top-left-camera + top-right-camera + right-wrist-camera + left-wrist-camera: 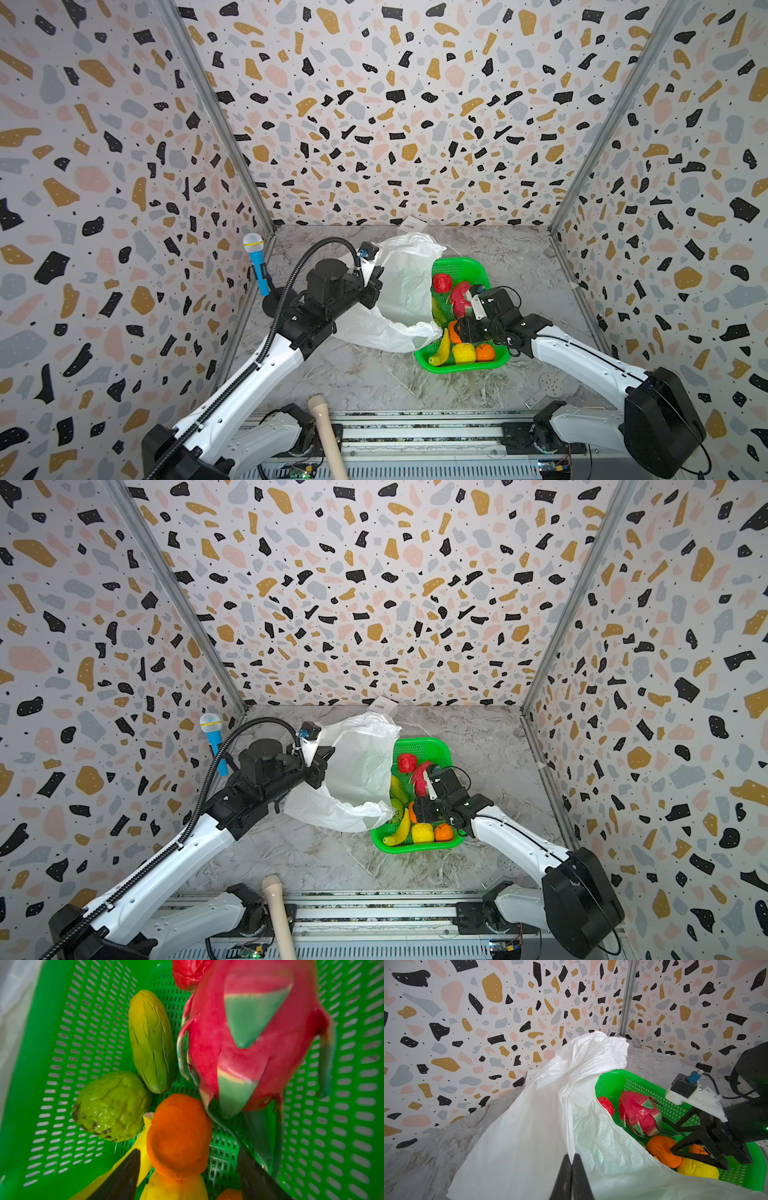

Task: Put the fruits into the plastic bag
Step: 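Lift the bag open with the left gripper while the right gripper lowers into the basket, then grasp the orange with the right gripper and lift it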

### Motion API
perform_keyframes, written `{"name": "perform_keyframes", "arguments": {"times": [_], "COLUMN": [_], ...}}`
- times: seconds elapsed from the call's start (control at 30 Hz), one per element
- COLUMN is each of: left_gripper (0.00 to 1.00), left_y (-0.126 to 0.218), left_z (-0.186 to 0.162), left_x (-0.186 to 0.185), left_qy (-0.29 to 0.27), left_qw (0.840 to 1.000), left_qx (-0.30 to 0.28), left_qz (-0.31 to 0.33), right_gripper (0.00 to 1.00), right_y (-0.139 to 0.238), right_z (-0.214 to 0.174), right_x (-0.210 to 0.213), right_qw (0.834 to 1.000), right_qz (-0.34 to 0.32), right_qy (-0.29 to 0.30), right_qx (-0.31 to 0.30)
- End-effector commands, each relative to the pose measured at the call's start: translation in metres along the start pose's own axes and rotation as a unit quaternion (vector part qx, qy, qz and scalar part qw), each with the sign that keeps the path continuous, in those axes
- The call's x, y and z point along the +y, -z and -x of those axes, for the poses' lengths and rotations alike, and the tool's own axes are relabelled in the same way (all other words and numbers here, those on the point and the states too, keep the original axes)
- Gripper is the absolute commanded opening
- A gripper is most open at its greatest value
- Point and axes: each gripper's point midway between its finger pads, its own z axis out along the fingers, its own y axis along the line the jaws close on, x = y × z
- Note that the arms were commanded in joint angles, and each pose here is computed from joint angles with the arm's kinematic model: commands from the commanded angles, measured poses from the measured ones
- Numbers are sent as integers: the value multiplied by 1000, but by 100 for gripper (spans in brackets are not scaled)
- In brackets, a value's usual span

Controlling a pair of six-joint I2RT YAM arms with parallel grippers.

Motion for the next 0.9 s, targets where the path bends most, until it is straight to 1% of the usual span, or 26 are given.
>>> {"name": "perform_keyframes", "arguments": {"times": [0.0, 0.3, 0.4, 0.5, 0.6, 0.7, 0.83, 0.87], "left_gripper": [0, 0, 0, 0, 0, 0, 0, 0], "left_y": [5, 4, 4, 3, 3, 3, 2, 2], "left_z": [17, 14, 12, 12, 11, 11, 11, 10], "left_x": [4, 4, 5, 5, 4, 3, 3, 3], "left_qy": [0, 0, 0, -1, -3, -5, -6, -6], "left_qw": [999, 1000, 1000, 1000, 1000, 1000, 1000, 1000], "left_qx": [-33, -29, -26, -25, -25, -24, -23, -22], "left_qz": [7, 9, 11, 10, 7, 5, 5, 4], "right_gripper": [74, 74, 74, 71, 61, 48, 34, 33], "right_y": [-4, -26, -31, -34, -33, -25, -2, 6], "right_z": [1, -3, -4, -3, -1, 4, 21, 26], "right_x": [3, 15, 17, 12, 9, 12, 18, 21], "right_qw": [1000, 999, 998, 998, 998, 999, 999, 999], "right_qz": [1, 3, -6, -21, -30, -22, -5, 0], "right_qy": [10, 36, 45, 45, 39, 37, 30, 29], "right_qx": [11, 39, 47, 45, 34, 13, -31, -44]}}
